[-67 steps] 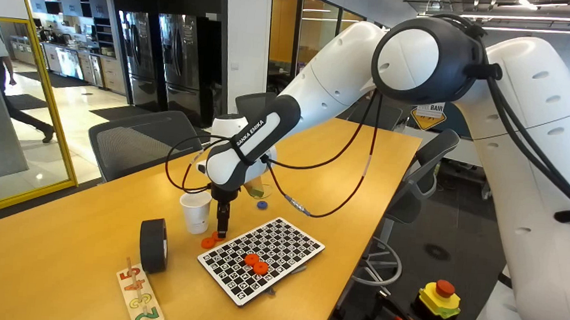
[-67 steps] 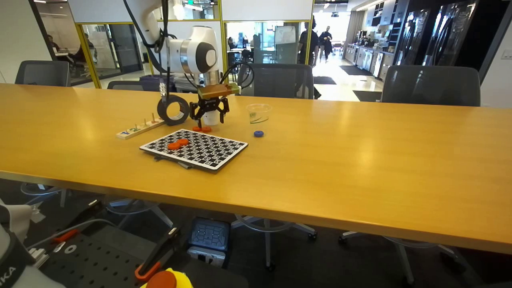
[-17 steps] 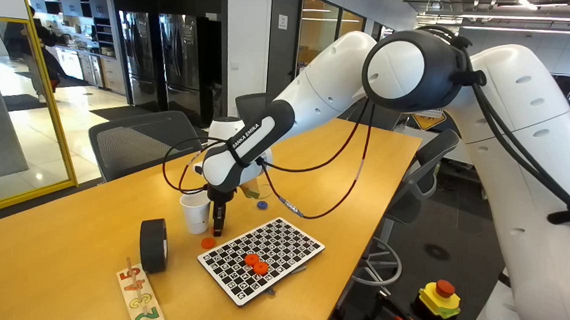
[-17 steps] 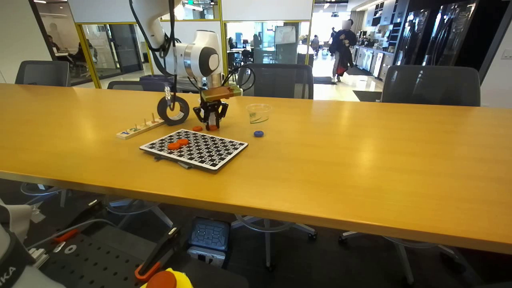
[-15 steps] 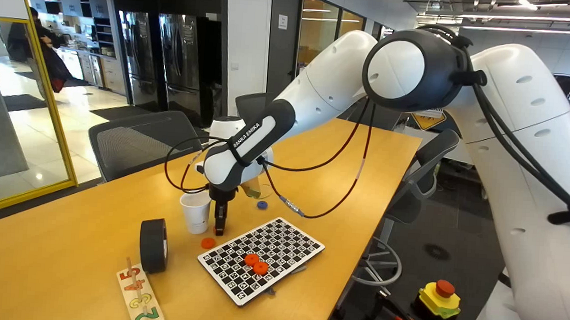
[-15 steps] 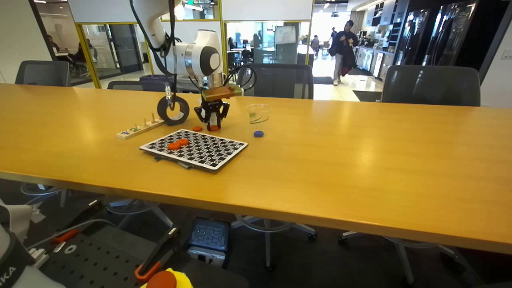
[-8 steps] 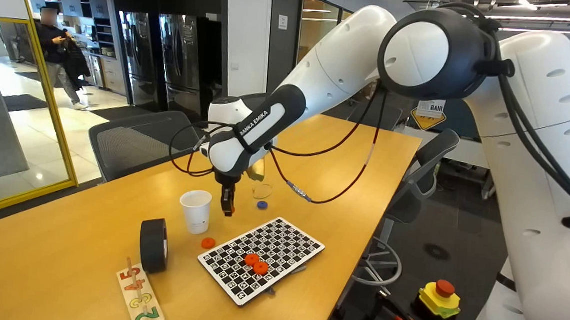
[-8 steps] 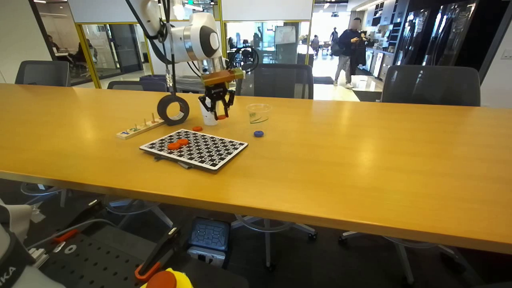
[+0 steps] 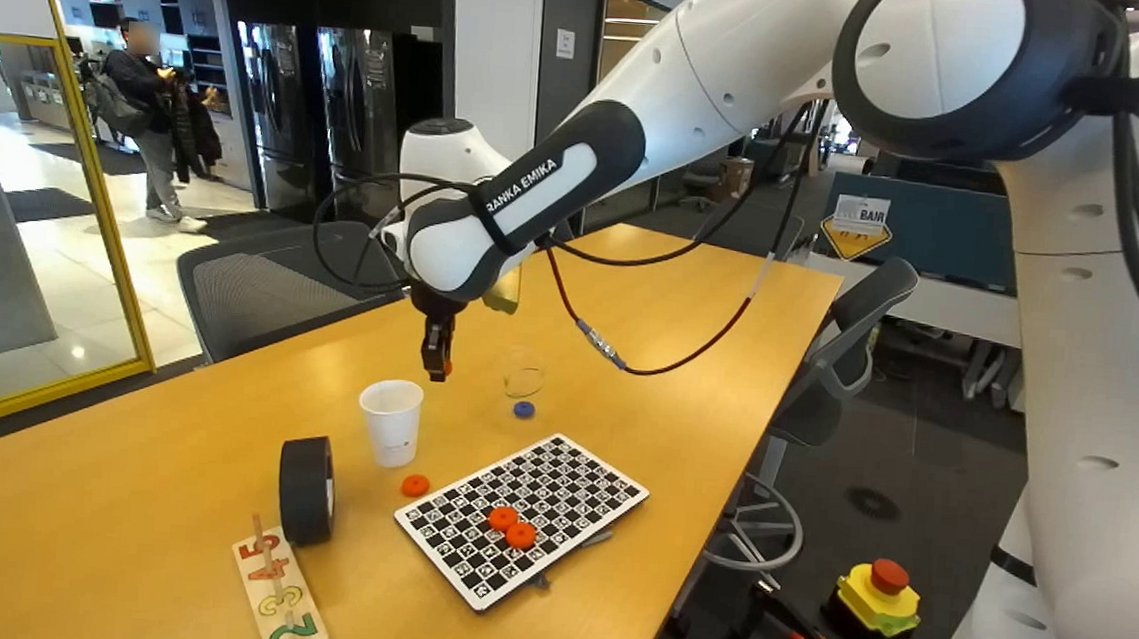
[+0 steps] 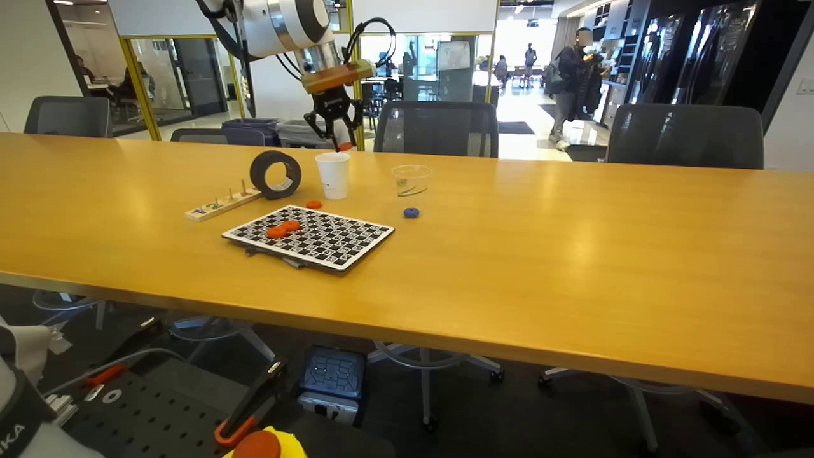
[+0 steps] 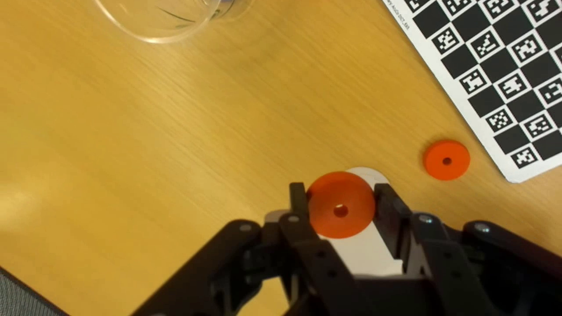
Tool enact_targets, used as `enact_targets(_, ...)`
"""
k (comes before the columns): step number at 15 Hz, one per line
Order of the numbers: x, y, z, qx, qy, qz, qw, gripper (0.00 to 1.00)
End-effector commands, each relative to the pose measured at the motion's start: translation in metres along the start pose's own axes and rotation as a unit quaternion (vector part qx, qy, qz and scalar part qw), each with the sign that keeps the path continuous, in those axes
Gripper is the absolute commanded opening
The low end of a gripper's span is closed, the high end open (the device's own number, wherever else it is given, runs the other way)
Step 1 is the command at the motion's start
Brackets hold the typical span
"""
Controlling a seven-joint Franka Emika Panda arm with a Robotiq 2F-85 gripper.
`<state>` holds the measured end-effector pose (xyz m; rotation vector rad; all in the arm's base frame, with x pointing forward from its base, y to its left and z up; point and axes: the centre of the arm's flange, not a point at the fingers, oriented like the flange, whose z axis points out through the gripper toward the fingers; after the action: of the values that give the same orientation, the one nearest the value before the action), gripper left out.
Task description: Put the orange discs in the white cup and the blue disc in the clear cup
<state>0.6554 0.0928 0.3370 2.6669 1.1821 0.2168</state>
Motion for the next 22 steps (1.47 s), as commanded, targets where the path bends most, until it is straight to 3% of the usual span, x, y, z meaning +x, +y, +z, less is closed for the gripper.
enact_targets(1,0.001,-0.006,-0.021,0.016,0.026,-0.001,0.9995,0.21)
enact_targets(9,0.020,-0.009,-0.009,0.066,0.070,-0.024,0.9951,0.21)
enact_targets(22,0.044,0.018,0.020,0.081,0.080,-0.052,0.9922,0.20)
